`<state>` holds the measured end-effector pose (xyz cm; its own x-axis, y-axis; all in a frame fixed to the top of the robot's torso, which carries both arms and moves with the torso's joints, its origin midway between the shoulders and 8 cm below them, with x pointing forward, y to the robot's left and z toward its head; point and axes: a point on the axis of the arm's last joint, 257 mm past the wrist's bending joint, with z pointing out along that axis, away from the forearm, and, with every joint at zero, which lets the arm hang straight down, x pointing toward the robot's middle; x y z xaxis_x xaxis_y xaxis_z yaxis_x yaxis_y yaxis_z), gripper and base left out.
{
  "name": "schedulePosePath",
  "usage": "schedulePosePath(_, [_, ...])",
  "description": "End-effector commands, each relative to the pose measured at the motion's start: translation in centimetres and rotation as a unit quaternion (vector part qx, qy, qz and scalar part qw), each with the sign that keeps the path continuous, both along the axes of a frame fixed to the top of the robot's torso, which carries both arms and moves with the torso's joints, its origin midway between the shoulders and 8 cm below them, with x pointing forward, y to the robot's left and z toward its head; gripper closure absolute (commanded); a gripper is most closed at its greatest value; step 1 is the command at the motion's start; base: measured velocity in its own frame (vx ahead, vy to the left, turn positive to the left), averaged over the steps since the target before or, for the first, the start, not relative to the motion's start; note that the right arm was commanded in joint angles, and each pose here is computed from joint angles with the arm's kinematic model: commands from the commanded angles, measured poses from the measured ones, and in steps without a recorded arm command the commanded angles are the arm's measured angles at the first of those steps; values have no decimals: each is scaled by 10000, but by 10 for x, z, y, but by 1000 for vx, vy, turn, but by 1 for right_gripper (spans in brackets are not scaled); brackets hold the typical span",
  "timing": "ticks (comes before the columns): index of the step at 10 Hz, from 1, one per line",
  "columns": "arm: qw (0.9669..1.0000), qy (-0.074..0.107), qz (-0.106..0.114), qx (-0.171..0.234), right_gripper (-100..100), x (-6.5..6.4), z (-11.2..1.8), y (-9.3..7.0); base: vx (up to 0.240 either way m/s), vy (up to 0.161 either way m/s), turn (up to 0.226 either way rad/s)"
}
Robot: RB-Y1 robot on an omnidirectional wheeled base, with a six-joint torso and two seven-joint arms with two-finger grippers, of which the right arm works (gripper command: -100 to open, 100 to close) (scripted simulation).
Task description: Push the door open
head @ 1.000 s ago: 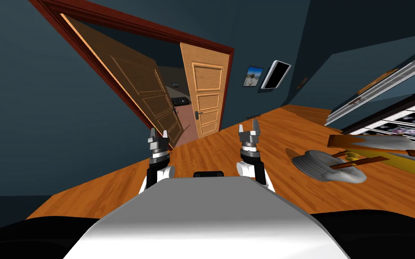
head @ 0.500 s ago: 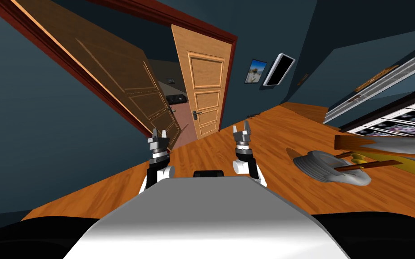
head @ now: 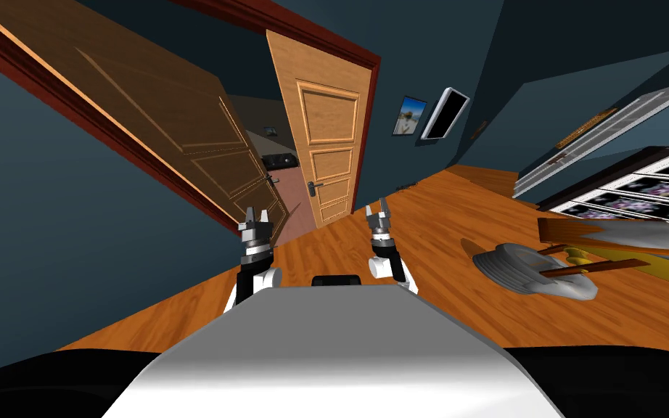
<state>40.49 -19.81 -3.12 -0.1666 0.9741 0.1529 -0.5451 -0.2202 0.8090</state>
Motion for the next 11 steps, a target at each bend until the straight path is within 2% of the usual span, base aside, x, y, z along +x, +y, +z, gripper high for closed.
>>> schedulePosePath(1, [9998,114,180,6,-100,10,-10,15,118,59,-67])
schedulePosePath(2, [9996,158,247,5,-100,13,-15,21,153,56,-93])
schedulePosePath(3, [9989,251,391,0,-100,20,-24,34,152,47,-101])
schedulePosePath(7, [9966,443,688,-32,-100,33,-43,62,108,36,-60])
schedulePosePath(11, [9929,645,998,-93,-100,44,-63,92,89,39,-62])
